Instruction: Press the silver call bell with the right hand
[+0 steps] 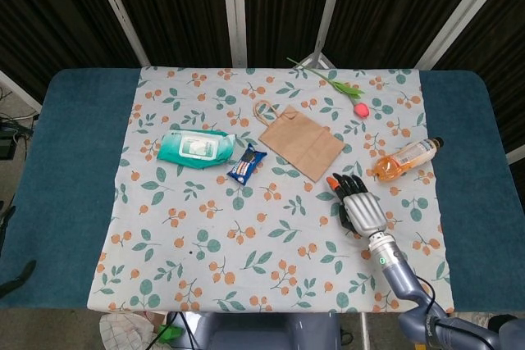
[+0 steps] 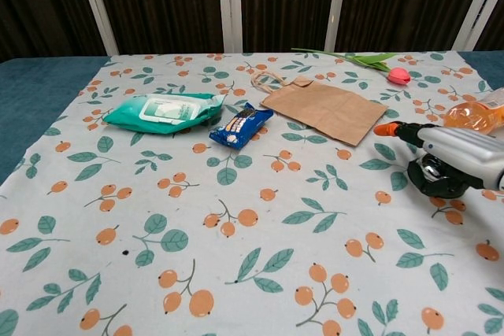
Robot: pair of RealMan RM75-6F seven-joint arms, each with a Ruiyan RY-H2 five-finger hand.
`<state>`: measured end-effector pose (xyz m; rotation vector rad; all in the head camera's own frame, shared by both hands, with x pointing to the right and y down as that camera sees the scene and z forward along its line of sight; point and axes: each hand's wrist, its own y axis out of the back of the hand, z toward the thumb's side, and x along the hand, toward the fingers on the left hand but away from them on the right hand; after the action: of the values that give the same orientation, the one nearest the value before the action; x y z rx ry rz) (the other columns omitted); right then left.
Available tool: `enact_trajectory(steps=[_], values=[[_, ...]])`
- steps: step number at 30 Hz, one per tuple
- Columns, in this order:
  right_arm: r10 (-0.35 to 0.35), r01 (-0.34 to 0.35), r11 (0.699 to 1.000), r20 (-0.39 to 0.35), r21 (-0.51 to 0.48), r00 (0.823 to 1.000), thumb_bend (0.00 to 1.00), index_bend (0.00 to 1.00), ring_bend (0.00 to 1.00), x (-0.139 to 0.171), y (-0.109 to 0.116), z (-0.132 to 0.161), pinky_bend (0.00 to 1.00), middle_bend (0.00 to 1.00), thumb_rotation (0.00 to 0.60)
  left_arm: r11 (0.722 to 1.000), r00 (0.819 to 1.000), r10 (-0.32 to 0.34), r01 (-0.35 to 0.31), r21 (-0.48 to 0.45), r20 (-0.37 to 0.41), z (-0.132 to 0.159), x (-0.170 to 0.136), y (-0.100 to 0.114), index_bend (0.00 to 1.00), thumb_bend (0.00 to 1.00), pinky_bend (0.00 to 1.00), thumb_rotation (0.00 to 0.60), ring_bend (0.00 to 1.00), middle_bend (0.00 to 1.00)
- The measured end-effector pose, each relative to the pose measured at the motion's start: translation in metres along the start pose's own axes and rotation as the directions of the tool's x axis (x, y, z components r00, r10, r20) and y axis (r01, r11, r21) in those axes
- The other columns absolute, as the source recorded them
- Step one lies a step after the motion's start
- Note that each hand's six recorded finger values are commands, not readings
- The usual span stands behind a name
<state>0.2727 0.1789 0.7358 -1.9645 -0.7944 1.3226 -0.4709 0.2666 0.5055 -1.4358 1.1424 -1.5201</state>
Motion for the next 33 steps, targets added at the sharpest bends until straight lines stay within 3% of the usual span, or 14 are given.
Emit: enact_trajectory(steps=[10,16,26,30,33], values=[[0.036,-0.036,0.999,-0.004,0.000,0.999,0.79,0.05,0.00,-0.004,-0.014,0.000,0.00,0.00,0.600,1.000,1.000,-0.008,0.008,-0.005,0.006,0.000,-0.001,0.000,0.06,0.33,0.10,0.600,0.00,0.00],[0.003,-0.004,1.000,-0.013,-0.025,1.000,0.79,0.05,0.00,-0.004,-0.005,0.002,0.00,0.00,0.600,1.000,1.000,-0.007,0.007,-0.011,0.002,-0.001,-0.001,0.001,0.06,0.33,0.10,0.600,0.00,0.00],[-0.166,0.160,0.981,-0.048,-0.114,0.985,0.79,0.05,0.00,0.011,0.061,0.012,0.00,0.00,0.600,1.000,1.000,-0.001,0.001,-0.025,0.007,-0.003,-0.004,0.004,0.06,0.33,0.10,0.600,0.00,0.00],[-0.235,0.224,0.963,-0.056,-0.147,0.970,0.78,0.05,0.00,0.030,0.096,0.013,0.00,0.00,0.600,1.000,1.000,0.002,-0.002,-0.031,0.006,-0.004,-0.005,0.006,0.06,0.33,0.10,0.600,0.00,0.00],[-0.248,0.238,0.960,-0.050,-0.145,0.968,0.78,0.05,0.00,0.051,0.118,0.010,0.00,0.00,0.600,0.999,1.000,0.002,-0.001,-0.035,0.010,-0.004,-0.005,0.007,0.06,0.33,0.10,0.600,0.00,0.00]])
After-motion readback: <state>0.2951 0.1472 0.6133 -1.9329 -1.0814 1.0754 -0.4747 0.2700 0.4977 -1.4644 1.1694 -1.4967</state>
